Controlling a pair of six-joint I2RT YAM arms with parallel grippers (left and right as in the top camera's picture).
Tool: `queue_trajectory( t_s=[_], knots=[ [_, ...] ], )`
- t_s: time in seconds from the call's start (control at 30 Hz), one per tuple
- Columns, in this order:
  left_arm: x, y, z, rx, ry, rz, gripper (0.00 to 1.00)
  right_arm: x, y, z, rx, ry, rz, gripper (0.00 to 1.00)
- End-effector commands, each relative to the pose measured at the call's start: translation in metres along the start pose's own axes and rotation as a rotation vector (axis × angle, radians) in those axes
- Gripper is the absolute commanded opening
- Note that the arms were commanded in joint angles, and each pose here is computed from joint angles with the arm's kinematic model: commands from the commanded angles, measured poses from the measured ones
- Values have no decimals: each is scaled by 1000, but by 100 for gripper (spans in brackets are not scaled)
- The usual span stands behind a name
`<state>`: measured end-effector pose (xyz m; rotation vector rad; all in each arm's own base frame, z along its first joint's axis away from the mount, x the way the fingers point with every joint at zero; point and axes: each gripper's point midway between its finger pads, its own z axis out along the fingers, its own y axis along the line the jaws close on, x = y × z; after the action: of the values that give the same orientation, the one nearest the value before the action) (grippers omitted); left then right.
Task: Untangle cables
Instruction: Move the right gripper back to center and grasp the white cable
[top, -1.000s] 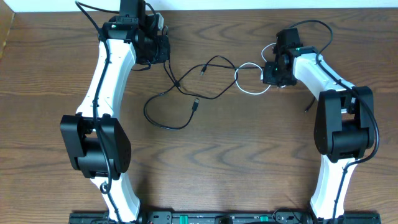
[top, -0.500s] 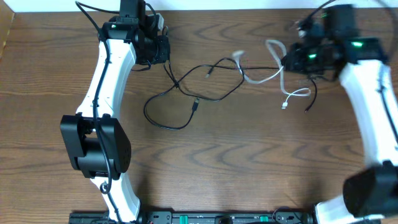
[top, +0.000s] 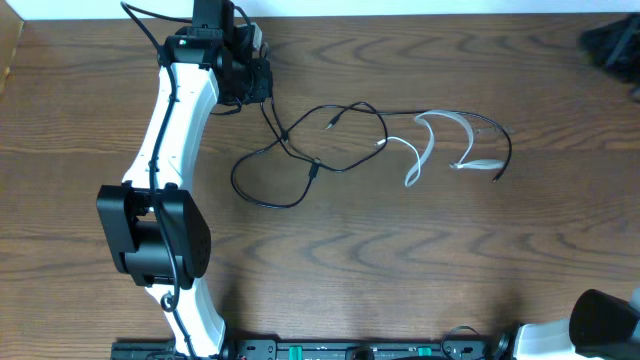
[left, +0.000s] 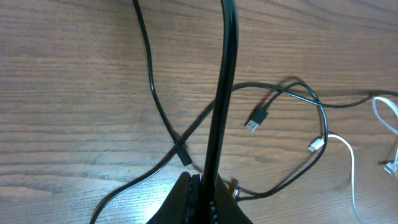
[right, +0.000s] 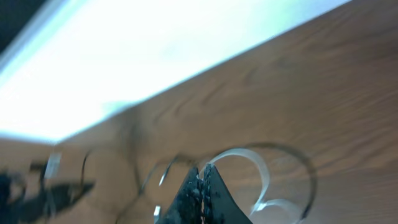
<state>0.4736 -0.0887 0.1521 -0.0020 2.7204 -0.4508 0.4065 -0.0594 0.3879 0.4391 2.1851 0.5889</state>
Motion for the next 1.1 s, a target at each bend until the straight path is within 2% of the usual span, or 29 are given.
queue_trajectory(
  t_s=[0.0, 0.13, 0.2, 0.23, 0.27, 0.3, 0.33, 0.4, 0.53, 0.77, 0.8, 0.87, 1.07],
  knots=[
    [2, 6, 6, -20, 14, -3, 7, -28, -21, -32, 123, -135, 69, 1],
    [2, 6, 6, -20, 14, -13, 7, -3, -19, -9, 125, -19, 27, 3],
    [2, 6, 6, -20, 15, -14, 7, 20, -11, 16, 106, 86, -26, 14],
    [2, 6, 6, -20, 15, -14, 7, 30, -7, 28, 93, 132, -62, 27],
    [2, 6, 6, -20, 15, -14, 7, 39, -3, 38, 82, 169, -94, 34],
    [2, 6, 6, -20, 15, -14, 7, 55, 6, 53, 62, 230, -138, 47],
    [2, 6, 6, -20, 15, -14, 7, 69, 12, 66, 45, 283, -170, 53],
    [2, 6, 6, -20, 15, -14, 7, 102, 26, 95, 11, 398, -239, 59],
    [2, 6, 6, -20, 15, -14, 7, 159, 36, 131, -19, 601, -316, 65],
    [2, 7, 6, -21, 15, -14, 7, 263, 54, 182, -159, 945, -429, 65],
    [2, 7, 6, -21, 15, -14, 7, 281, 54, 192, -168, 994, -446, 71],
    [2, 7, 6, -21, 15, -13, 8, 306, 53, 206, -168, 1054, -457, 82],
    [2, 6, 6, -20, 15, -14, 7, 365, 64, 244, -202, 1125, -539, 83]
  ],
)
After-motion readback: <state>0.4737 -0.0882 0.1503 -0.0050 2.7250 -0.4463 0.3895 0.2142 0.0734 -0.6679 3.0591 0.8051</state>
